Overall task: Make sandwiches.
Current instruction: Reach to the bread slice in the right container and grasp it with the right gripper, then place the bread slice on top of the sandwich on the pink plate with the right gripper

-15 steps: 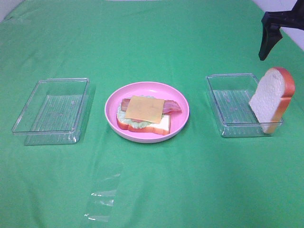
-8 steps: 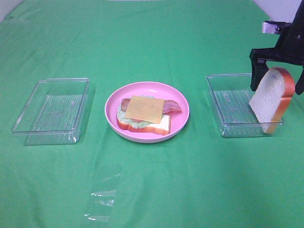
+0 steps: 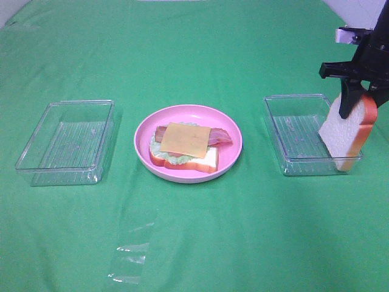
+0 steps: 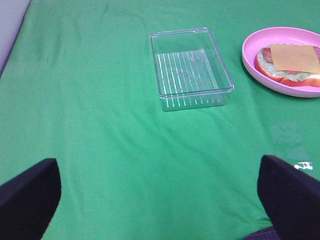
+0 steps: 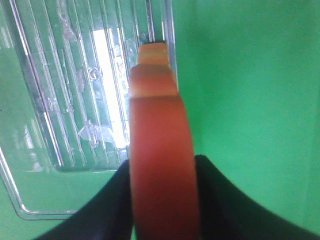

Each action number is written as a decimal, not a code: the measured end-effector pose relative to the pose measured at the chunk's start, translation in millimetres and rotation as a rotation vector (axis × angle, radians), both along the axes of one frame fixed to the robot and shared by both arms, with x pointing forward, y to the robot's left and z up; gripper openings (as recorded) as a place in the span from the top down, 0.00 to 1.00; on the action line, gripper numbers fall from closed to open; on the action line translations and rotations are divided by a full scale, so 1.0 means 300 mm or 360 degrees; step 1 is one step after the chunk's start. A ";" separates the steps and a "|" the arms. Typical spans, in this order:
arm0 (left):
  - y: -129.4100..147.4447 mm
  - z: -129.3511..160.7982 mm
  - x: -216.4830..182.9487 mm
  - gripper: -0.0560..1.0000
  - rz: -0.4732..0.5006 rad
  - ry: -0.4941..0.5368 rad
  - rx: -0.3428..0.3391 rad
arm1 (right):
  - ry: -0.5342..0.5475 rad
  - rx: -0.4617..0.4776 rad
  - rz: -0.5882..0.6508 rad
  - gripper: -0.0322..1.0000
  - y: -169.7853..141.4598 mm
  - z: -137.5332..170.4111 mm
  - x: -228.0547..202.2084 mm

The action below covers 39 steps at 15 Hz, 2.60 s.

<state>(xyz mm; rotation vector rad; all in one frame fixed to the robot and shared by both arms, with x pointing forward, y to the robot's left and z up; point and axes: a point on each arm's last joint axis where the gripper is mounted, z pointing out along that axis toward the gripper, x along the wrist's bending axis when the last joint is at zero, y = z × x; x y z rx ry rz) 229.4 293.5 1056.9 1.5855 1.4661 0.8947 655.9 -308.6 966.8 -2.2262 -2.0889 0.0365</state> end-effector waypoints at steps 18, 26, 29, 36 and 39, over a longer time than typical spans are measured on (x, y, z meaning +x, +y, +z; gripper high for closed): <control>0.000 0.000 0.000 0.01 0.0000 0.0000 0.0000 | -0.0240 0.0113 -0.0080 0.75 0.024 0.199 -0.032; 0.000 0.000 0.000 0.01 0.0000 0.0000 0.0000 | -0.0535 0.0982 0.0138 0.75 0.183 0.390 -0.065; 0.000 0.000 0.000 0.01 0.0000 0.0000 0.0000 | -0.0450 0.1171 0.0317 0.75 0.376 0.348 -0.064; 0.000 0.000 0.000 0.01 0.0000 0.0000 0.0000 | -0.0332 0.1355 0.0237 0.75 0.617 0.090 0.014; 0.000 0.000 0.000 0.01 0.0000 0.0000 0.0000 | -0.0263 0.1337 0.0185 0.75 0.622 -0.006 0.036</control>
